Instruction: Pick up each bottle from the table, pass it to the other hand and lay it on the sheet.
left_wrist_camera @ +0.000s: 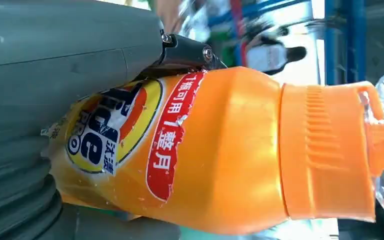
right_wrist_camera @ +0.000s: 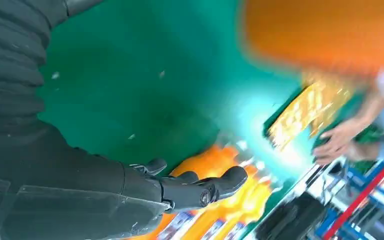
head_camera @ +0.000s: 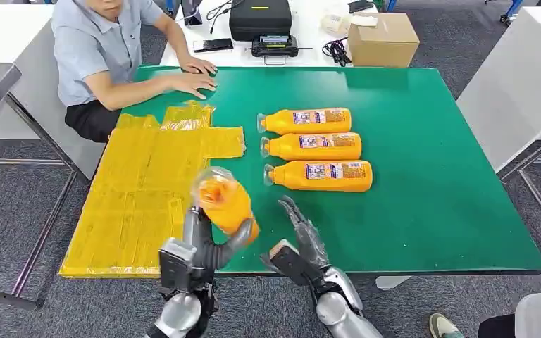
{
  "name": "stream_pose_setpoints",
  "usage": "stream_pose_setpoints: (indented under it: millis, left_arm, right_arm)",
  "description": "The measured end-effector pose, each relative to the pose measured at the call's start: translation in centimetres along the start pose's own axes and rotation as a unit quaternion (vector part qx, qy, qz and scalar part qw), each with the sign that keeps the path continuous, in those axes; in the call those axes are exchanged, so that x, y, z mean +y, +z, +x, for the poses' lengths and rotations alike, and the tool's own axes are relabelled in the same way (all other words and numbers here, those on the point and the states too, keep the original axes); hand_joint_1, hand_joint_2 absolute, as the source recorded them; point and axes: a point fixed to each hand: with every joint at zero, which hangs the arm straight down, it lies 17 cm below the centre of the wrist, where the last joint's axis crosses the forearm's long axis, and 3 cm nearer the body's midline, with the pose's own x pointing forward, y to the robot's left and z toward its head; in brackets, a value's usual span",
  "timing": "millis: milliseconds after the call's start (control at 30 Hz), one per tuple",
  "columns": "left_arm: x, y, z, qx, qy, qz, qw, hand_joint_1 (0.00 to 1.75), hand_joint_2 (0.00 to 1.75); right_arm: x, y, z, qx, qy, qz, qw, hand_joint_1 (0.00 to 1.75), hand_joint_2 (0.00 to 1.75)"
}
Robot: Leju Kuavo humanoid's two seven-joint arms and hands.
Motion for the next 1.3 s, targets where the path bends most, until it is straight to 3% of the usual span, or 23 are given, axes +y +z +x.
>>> stream_pose_setpoints:
  millis: [100,200,233,367,533,767,1000,1033,1067,1200,1233,1267,1300]
  left_arm:
    - [-1.1,0.1,1.9,-0.106,-0.208,-0.052,0.971,1.75,1.75]
    - [-1.7,0.4,1.0,-0.181,-0.396,-0.103,0.894,1.75,1.75]
    - [-1.2,0.3,0.0,-0.177,-0.432,-0.107,0.878,1.75,1.75]
    - [2.7,-1.1,-4.7,-0.075,-0.469,-0.079,0.877,1.75,1.75]
    - [3.9,-1.2,-6.8,-0.057,-0.494,-0.088,0.863,1.75,1.75]
    - [6.5,-2.7,-10.8,-0.049,-0.586,-0.117,0.8,1.75,1.75]
    - [8.4,-3.3,-15.3,-0.006,-0.615,-0.152,0.773,1.75,1.75]
    - [8.8,-3.2,-16.0,0.0,-0.621,-0.157,0.768,1.68,1.75]
    - [9.2,-3.0,-16.7,0.008,-0.626,-0.164,0.763,1.45,1.75]
    - [9.7,-2.8,-19.0,0.04,-0.626,-0.203,0.752,1.31,1.75]
    - [9.8,-3.0,-19.2,0.044,-0.627,-0.207,0.75,0.99,1.75]
    - [9.8,-3.1,-19.4,0.047,-0.627,-0.21,0.749,1.31,1.75]
    - [9.9,-3.1,-19.6,0.051,-0.626,-0.214,0.748,1.34,1.75]
  right_arm:
    - [-0.7,0.4,-0.7,0.004,0.019,-0.01,1.0,0.0,1.75]
    - [-1.1,0.5,-1.0,0.006,0.026,-0.015,1.0,0.0,1.75]
    - [-1.3,0.6,-1.1,0.008,0.028,-0.016,0.999,0.0,1.75]
    - [-1.3,0.6,-1.3,0.01,0.025,-0.014,1.0,0.0,1.75]
    - [-1.5,0.6,-1.4,0.012,0.022,-0.017,1.0,0.0,1.75]
    - [-0.9,0.2,-0.7,0.001,0.001,-0.011,1.0,0.0,1.75]
    - [-0.5,-0.5,-0.4,-0.005,-0.013,-0.008,1.0,0.0,1.75]
    - [-0.4,-0.6,-0.3,-0.006,-0.015,-0.007,1.0,0.0,1.75]
    - [-0.4,-0.6,-0.3,-0.005,-0.016,-0.007,1.0,0.0,1.75]
    - [-0.1,-0.5,-0.5,-0.003,-0.019,-0.004,1.0,0.0,1.75]
    - [-0.1,-0.5,-0.5,-0.002,-0.02,-0.004,1.0,0.0,1.75]
    - [-0.1,-0.5,-0.5,-0.002,-0.02,-0.004,1.0,0.0,1.75]
    - [0.0,-0.5,-0.6,-0.001,-0.02,-0.003,1.0,0.0,1.75]
